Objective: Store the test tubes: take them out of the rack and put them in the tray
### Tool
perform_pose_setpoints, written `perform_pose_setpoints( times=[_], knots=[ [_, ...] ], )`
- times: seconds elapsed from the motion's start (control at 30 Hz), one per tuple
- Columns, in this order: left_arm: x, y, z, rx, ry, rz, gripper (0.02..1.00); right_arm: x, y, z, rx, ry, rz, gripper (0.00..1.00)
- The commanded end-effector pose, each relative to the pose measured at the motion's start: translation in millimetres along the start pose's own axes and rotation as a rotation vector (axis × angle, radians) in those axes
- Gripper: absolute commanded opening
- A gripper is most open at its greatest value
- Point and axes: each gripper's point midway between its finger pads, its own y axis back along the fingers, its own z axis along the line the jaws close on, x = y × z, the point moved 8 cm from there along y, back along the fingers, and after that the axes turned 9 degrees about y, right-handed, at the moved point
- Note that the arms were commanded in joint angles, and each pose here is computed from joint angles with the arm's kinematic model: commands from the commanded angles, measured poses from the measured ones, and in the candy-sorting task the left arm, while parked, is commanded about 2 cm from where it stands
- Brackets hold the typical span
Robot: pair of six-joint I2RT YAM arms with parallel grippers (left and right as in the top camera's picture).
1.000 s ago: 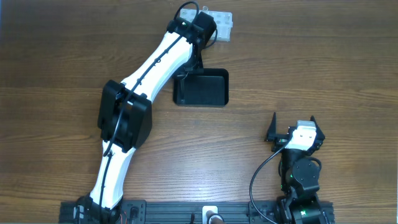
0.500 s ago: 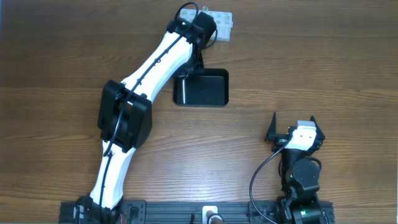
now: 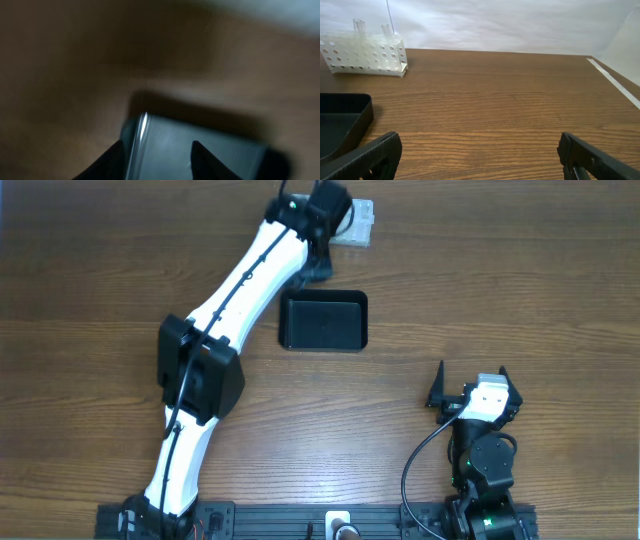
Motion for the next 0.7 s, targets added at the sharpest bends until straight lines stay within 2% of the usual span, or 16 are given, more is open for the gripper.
perform_pose_setpoints(
  times=[0.03,0.2,0.33,0.6,0.7],
  knots=[
    [-44,72,-5,0.091,-0.016,-0.293,0.457,2,0,-2,0.018,-0.008,0.001,0.993],
    [-68,74,-24,0.187,-0.140,-0.421,0.461,2,0,-2,0.018,-0.008,0.001,0.993],
    [-83,59,-28,0.230,-0.201,-0.449,0.474,2,0,-2,0.018,-0.008,0.001,0.991],
    [-102,11,-23,0.366,-0.263,-0.352,0.474,2,0,-2,0.018,-0.008,0.001,0.993],
    [-106,-5,-26,0.443,-0.354,-0.330,0.507,2,0,-2,0.018,-0.008,0.001,0.991]
  ],
)
